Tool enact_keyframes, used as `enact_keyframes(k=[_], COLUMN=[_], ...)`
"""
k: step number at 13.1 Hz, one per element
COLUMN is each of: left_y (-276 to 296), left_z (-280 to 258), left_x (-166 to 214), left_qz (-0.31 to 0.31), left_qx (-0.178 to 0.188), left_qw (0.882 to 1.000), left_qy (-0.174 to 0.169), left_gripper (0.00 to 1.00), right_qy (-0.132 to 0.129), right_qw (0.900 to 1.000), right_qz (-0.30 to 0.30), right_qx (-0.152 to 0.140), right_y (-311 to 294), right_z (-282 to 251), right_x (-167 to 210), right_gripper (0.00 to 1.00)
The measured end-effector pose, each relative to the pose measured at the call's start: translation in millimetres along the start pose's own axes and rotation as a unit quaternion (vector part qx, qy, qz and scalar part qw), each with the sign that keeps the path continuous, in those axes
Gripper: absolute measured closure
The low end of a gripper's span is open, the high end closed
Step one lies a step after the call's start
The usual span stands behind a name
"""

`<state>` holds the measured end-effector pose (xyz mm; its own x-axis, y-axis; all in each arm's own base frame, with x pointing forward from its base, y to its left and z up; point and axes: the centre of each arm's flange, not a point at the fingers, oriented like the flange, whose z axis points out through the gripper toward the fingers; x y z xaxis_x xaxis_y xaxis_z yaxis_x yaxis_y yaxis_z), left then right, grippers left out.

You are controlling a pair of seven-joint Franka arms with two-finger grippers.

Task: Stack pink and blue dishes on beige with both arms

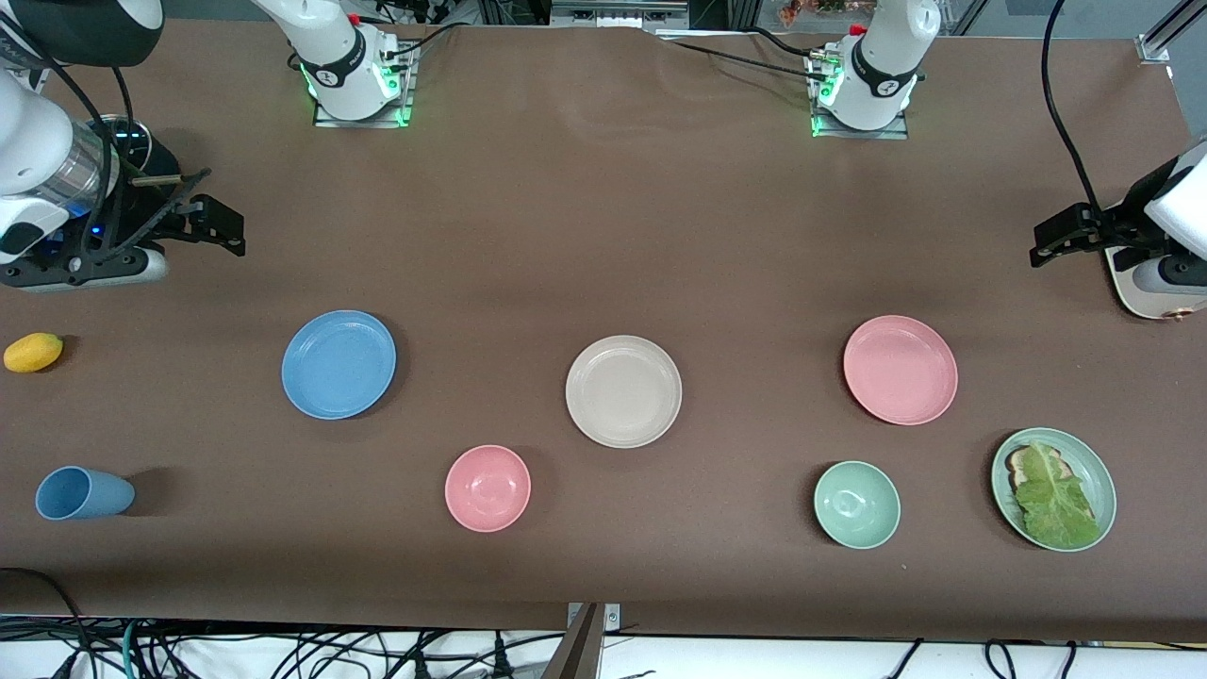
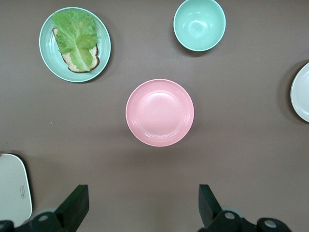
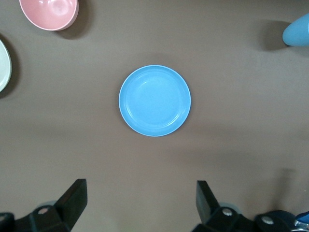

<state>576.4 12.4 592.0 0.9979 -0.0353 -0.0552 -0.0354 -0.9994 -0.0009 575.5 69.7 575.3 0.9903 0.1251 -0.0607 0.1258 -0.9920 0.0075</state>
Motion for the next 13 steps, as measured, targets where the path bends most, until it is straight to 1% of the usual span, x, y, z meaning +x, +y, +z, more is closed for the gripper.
enact_keyframes(k=[13], left_y=[3.7], left_z=[0.0], left_x=[0.2], left_qz=[0.003], left_qx=[0.000], left_qw=[1.000], left_qy=[0.000], left_gripper=[0.00], right_qy=[0.001], right_qw=[1.000], right_qz=[0.000], right_qx=[-0.001], right_y=[0.1], right_z=[0.0], right_x=[0.3], right_gripper=[0.00])
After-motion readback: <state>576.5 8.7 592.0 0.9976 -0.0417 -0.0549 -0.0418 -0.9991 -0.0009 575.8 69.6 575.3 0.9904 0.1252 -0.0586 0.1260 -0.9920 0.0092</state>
